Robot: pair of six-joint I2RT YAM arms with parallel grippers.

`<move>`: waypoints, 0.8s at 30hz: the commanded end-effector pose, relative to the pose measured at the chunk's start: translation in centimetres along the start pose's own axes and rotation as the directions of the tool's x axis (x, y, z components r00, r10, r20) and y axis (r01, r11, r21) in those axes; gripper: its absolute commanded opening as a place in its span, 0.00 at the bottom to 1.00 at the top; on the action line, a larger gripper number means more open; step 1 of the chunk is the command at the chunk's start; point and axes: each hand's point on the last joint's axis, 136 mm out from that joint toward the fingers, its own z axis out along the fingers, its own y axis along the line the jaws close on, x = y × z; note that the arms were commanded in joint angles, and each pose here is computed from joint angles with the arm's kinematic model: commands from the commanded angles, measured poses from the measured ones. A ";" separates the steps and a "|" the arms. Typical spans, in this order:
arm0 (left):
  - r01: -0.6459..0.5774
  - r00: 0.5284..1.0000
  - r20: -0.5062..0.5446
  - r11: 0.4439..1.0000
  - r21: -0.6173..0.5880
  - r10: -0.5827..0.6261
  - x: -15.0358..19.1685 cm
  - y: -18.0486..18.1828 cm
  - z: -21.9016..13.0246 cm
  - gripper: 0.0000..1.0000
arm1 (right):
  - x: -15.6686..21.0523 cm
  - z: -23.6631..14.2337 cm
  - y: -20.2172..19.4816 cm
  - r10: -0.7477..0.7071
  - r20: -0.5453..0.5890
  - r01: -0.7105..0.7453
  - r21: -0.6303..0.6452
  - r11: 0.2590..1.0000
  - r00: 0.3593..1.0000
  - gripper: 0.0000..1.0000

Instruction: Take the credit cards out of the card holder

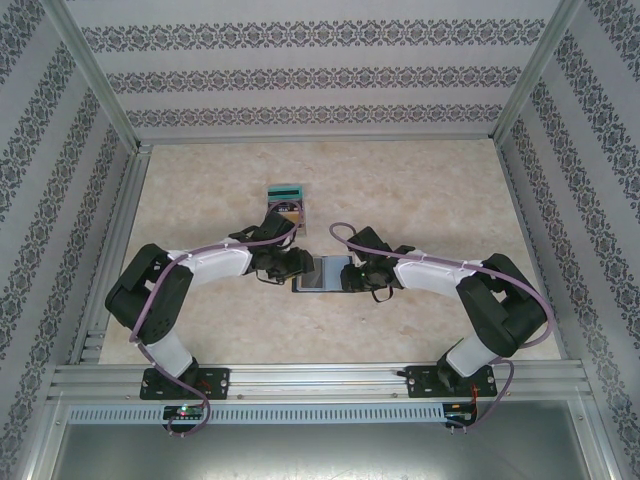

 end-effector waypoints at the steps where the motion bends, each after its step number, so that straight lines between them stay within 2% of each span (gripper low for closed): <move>1: -0.026 1.000 0.000 0.999 0.025 0.026 -0.3 -1.2 0.3 0.46 | 0.1 0.8 0.2 0.001 -0.007 -0.001 0.003 1.000 1.000 0.31; 12: -0.025 0.999 -0.046 1.000 -0.004 0.024 0.3 -0.6 1.6 0.46 | 0.0 0.9 0.3 -0.001 -0.009 0.001 0.002 1.000 1.000 0.31; 19: -0.075 0.995 -0.056 0.990 0.123 0.082 0.5 -3.8 1.5 0.50 | 0.0 1.2 0.3 0.002 -0.017 -0.002 0.002 1.000 1.000 0.31; 24: -0.119 0.991 -0.042 0.980 0.161 0.127 0.5 -5.4 0.8 0.52 | 0.0 1.2 0.3 0.006 -0.016 -0.005 0.003 1.000 1.000 0.32</move>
